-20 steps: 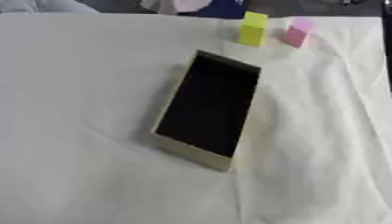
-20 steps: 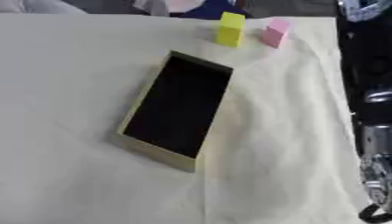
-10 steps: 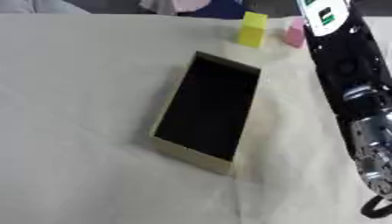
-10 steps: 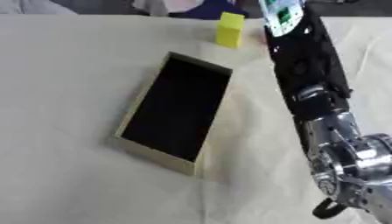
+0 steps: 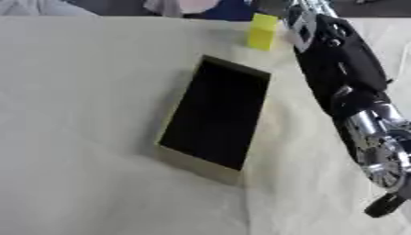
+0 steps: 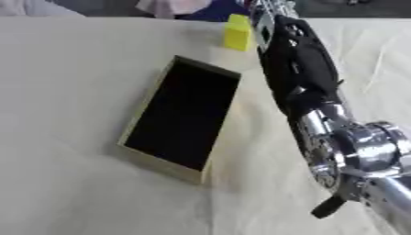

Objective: Pick up objects on the table and place them in the box.

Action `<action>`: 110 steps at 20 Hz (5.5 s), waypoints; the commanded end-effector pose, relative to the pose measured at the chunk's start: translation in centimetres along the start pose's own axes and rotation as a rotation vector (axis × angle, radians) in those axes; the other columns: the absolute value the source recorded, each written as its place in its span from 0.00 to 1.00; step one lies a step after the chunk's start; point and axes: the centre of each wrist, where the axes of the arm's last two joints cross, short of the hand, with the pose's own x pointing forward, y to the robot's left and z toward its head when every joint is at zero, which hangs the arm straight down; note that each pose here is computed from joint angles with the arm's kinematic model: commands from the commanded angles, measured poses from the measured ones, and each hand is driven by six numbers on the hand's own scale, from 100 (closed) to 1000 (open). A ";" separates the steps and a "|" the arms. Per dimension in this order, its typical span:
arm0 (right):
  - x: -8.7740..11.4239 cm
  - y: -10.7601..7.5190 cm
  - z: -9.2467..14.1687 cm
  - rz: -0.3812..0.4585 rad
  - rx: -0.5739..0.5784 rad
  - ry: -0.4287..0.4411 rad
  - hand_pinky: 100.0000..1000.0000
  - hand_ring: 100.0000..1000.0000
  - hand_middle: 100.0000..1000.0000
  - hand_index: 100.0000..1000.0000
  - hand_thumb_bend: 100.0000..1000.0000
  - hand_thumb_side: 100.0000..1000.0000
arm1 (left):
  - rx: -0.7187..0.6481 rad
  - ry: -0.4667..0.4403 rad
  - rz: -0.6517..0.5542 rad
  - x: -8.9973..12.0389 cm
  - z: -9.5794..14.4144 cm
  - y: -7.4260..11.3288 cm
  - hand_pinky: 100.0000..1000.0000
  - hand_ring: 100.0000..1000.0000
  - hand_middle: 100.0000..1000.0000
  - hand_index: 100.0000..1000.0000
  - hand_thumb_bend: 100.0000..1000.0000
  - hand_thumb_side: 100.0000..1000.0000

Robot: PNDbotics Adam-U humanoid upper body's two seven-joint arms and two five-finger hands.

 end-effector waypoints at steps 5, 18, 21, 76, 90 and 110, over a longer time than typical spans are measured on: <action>-1.2 -3.9 -1.2 0.003 -0.038 0.037 0.89 0.95 0.91 0.91 0.00 1.00 | -0.017 -0.037 0.001 0.7 -0.7 0.0 0.66 0.71 0.72 0.84 0.27 0.73; -6.5 -6.8 -4.2 0.019 0.024 0.192 0.90 0.95 0.92 0.91 0.00 1.00 | -0.016 -0.040 -0.012 0.7 -0.7 0.2 0.66 0.71 0.72 0.84 0.27 0.73; -7.8 -6.9 -4.7 0.013 0.035 0.223 0.90 0.95 0.92 0.91 0.00 1.00 | -0.015 -0.042 -0.014 0.7 -0.7 0.3 0.66 0.71 0.72 0.84 0.27 0.73; -19.7 -3.1 -8.8 0.066 0.577 -0.126 0.94 0.98 0.94 0.98 0.00 0.48 | -0.012 -0.044 -0.047 0.7 -0.6 0.8 0.66 0.71 0.72 0.84 0.27 0.72; -15.4 -0.7 -7.4 0.080 0.616 -0.217 0.92 0.97 0.96 1.00 0.14 0.16 | -0.013 -0.043 -0.033 0.7 -0.7 0.6 0.65 0.71 0.72 0.84 0.27 0.71; -11.2 -1.0 -6.0 0.065 0.552 -0.250 0.93 0.97 0.97 1.00 0.16 0.00 | -0.016 -0.042 -0.024 0.7 -0.7 0.4 0.65 0.71 0.72 0.84 0.27 0.70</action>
